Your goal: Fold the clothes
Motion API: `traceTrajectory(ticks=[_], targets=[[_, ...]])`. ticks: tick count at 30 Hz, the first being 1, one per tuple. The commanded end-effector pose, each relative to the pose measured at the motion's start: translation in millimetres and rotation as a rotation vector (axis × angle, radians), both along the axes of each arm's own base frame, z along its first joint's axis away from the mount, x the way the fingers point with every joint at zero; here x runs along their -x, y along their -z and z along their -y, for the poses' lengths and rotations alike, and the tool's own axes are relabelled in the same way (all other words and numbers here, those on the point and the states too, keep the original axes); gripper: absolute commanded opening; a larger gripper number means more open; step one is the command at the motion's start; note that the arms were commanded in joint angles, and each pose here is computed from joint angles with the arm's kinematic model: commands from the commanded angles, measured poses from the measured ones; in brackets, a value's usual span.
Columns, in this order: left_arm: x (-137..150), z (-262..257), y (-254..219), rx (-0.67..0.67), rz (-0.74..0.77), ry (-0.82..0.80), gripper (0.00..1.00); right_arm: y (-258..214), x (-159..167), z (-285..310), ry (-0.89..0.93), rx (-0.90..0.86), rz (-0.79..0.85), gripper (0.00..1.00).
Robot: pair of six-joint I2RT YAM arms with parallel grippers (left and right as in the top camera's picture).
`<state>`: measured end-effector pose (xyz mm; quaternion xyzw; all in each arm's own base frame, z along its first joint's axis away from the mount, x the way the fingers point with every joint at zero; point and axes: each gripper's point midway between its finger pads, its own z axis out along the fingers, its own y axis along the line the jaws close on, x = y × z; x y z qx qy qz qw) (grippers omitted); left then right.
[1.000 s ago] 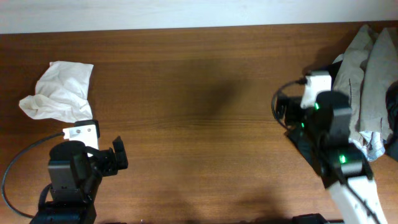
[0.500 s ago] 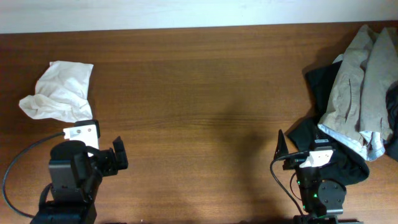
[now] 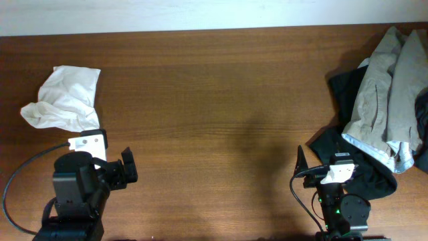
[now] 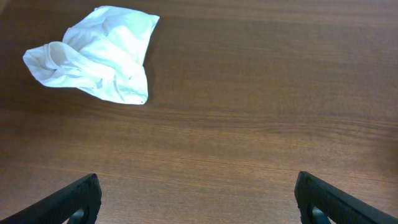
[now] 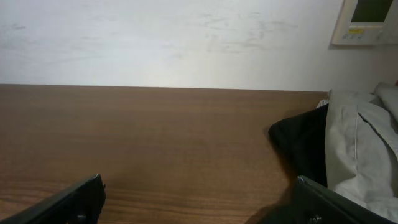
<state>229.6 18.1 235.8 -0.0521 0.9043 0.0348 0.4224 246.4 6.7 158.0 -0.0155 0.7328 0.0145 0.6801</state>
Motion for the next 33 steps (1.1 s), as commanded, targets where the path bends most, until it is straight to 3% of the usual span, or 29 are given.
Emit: traceTrajectory(ticks=[1, 7, 10, 15, 18, 20, 22, 33], targets=[[-0.2, -1.9, -1.5, -0.017, 0.005, 0.001, 0.99, 1.8, 0.2, 2.4, 0.011, 0.004, -0.002, 0.99], [8.5, -2.4, 1.7, -0.019, 0.023, -0.001, 0.99, 1.8, 0.2, 2.4, 0.011, 0.004, -0.002, 0.99], [23.2, 2.0, 34.9, -0.002, 0.077, 0.019, 0.99, 1.8, 0.2, 2.4, 0.011, 0.004, -0.002, 0.99], [-12.0, -6.9, 48.1, -0.016, 0.538, -0.016, 0.99, 1.9, 0.2, 2.4, 0.011, 0.004, -0.003, 0.99], [-15.8, 3.9, 42.3, -0.082, 0.708, 0.094, 0.99, 1.8, 0.2, 2.4, 0.011, 0.004, -0.002, 0.99], [-16.2, 2.3, 53.7, -0.084, 0.711, 0.087, 0.99, 1.9, 0.2, 2.4, 0.011, 0.004, -0.003, 0.99], [-15.9, 1.7, 78.1, -0.072, 0.619, 0.084, 0.99, 1.9, 0.2, 2.4, 0.011, 0.004, -0.003, 0.99], [-15.9, 3.8, 78.7, -0.082, 0.615, 0.073, 0.99, 1.8, 0.2, 2.4, 0.011, 0.004, -0.002, 0.99]])
